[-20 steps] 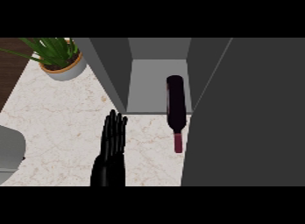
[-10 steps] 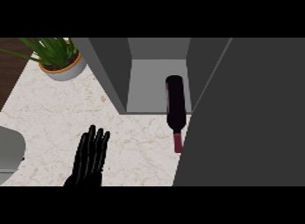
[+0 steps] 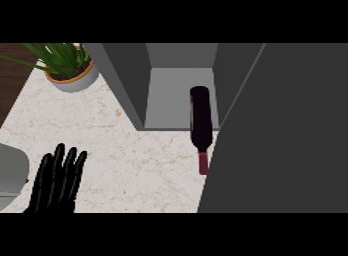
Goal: Pick up the wine, place it into the cabinet and close the cabinet
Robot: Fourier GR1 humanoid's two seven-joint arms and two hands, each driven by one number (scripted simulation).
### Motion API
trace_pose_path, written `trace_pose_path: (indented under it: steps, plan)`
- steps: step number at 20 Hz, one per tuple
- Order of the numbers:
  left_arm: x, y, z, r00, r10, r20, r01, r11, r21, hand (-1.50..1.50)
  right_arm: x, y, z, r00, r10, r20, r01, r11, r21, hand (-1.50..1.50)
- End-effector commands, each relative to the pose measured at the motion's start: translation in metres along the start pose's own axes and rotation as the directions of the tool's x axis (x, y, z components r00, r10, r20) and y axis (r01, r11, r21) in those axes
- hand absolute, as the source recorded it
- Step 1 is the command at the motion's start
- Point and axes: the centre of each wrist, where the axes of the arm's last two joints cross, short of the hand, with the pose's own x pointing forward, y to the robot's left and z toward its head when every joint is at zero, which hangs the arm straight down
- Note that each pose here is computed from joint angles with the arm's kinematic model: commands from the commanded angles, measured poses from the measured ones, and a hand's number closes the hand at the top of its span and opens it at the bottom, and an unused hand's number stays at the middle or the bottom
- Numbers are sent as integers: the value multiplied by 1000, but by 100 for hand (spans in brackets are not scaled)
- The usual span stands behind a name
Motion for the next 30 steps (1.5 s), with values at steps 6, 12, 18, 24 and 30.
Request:
trace_pose_path:
  steps: [6, 12, 18, 24, 30]
  plan:
    - [31, 40, -3, 999, -8, 52, 5, 998, 59, -150, 17, 21, 18, 995, -95, 7, 91, 969, 231, 150]
    - [55, 58, -17, 999, -13, 37, 10, 997, 72, -150, 27, 61, 16, 996, -86, 32, 71, 940, 334, 150]
    - [50, 112, -4, 999, -41, 23, 39, 995, 89, -150, 34, 82, 17, 993, -111, 40, 90, 929, 359, 150]
    - [73, 112, -13, 998, -54, 22, 53, 998, 39, -150, 23, 104, 2, 989, -142, 30, 125, 937, 326, 150]
    - [67, 121, -21, 999, -45, 18, 44, 998, 53, -150, 12, 132, -18, 993, -80, 88, 52, 957, 286, 150]
